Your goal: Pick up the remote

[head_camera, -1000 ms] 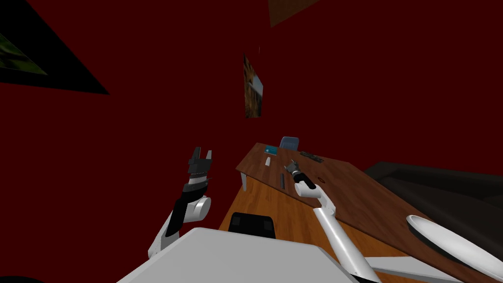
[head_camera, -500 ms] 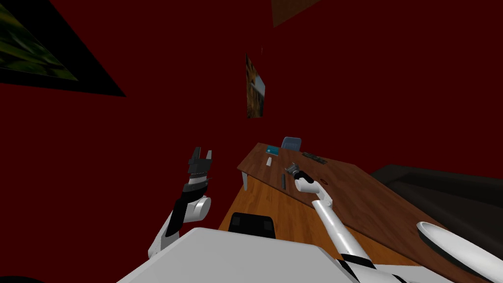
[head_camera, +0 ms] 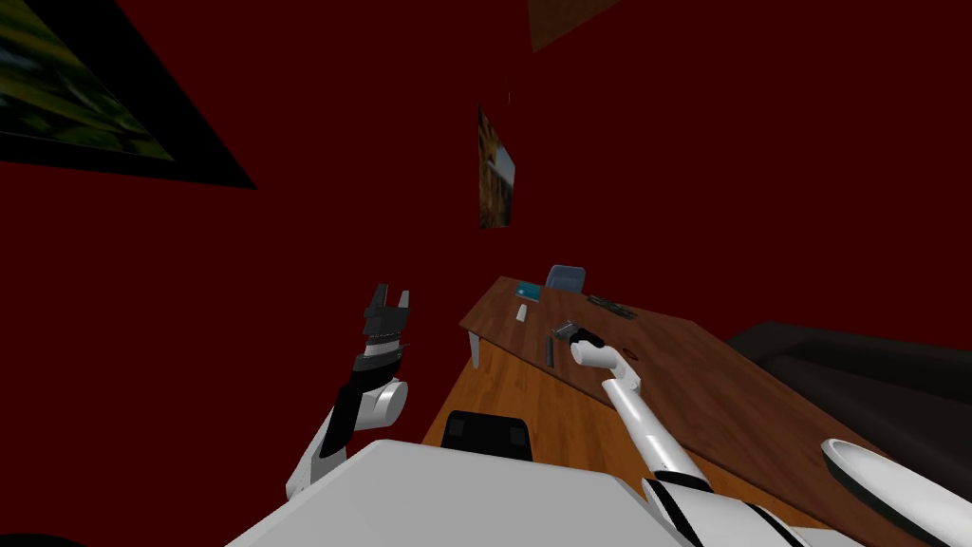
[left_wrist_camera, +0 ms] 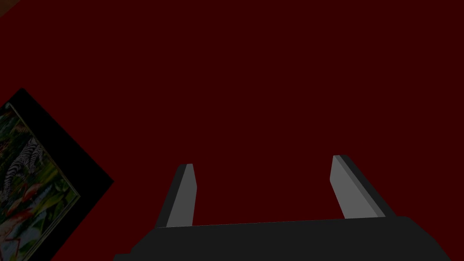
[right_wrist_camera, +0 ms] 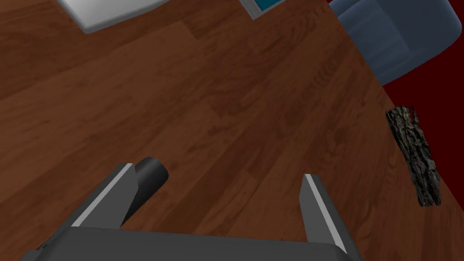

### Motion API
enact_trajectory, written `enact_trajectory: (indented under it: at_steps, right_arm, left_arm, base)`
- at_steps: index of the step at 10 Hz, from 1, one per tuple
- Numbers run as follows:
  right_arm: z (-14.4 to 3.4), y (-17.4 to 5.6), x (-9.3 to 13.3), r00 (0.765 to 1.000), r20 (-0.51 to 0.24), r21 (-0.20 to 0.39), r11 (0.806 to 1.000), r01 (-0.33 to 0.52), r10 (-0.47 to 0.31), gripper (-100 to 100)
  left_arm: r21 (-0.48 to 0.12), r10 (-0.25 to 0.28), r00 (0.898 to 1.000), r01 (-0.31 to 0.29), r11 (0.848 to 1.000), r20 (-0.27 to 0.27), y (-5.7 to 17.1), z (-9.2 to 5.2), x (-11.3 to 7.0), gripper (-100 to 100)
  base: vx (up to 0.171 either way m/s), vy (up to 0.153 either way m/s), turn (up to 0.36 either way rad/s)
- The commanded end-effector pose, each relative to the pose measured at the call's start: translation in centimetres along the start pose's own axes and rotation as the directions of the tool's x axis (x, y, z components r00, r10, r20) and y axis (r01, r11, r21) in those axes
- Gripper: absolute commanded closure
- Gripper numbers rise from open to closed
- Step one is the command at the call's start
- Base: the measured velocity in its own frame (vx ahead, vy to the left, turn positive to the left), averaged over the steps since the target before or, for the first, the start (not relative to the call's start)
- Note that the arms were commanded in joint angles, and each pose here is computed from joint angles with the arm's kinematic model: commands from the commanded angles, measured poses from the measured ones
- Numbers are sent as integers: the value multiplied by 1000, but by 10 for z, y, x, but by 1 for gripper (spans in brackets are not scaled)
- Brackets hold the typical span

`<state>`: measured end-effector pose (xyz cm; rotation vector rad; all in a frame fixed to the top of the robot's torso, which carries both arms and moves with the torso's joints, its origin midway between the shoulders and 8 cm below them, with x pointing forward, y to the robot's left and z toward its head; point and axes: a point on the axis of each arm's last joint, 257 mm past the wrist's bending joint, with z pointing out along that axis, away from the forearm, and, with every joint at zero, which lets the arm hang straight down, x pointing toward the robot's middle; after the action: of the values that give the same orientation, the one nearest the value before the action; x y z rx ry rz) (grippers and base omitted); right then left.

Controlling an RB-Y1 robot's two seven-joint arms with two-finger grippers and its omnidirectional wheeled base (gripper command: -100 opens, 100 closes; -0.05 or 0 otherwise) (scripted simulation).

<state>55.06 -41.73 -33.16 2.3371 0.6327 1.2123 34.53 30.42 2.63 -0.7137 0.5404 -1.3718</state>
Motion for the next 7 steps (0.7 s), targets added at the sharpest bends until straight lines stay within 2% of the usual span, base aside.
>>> enact_trajectory:
  at_steps: [1,2,3,4,5,6,7]
  right_arm:
    - [5,-7,-20,997,61,29,998,-54,52,-100]
    - [10,-5,-20,991,87,45,994,-104,100,-100]
    - [10,-12,-37,984,132,57,990,-131,123,-100]
    - [10,-12,-37,984,132,57,990,-131,123,-100]
    - [14,-14,-46,966,183,72,978,-197,181,-100]
    - [14,-17,-54,960,204,76,975,-209,190,-100]
    - [16,-19,-57,940,243,86,960,-267,240,-100]
  left_arm:
    - [0,0,1000,0,1000,0,0,0,0,0]
    - [0,0,1000,0,1000,0,0,0,0,0]
    - [0,0,1000,0,1000,0,0,0,0,0]
    - [0,0,1000,0,1000,0,0,0,0,0]
    - [0,0,1000,0,1000,0,0,0,0,0]
    - [0,0,1000,0,1000,0,0,0,0,0]
    - [0,0,1000,0,1000,0,0,0,0,0]
  base:
    - [4,-3,30]
    - [7,0,38]
    - [8,-1,29]
    - [0,0,0]
    - [8,3,39]
    - [11,0,28]
    - [17,1,31]
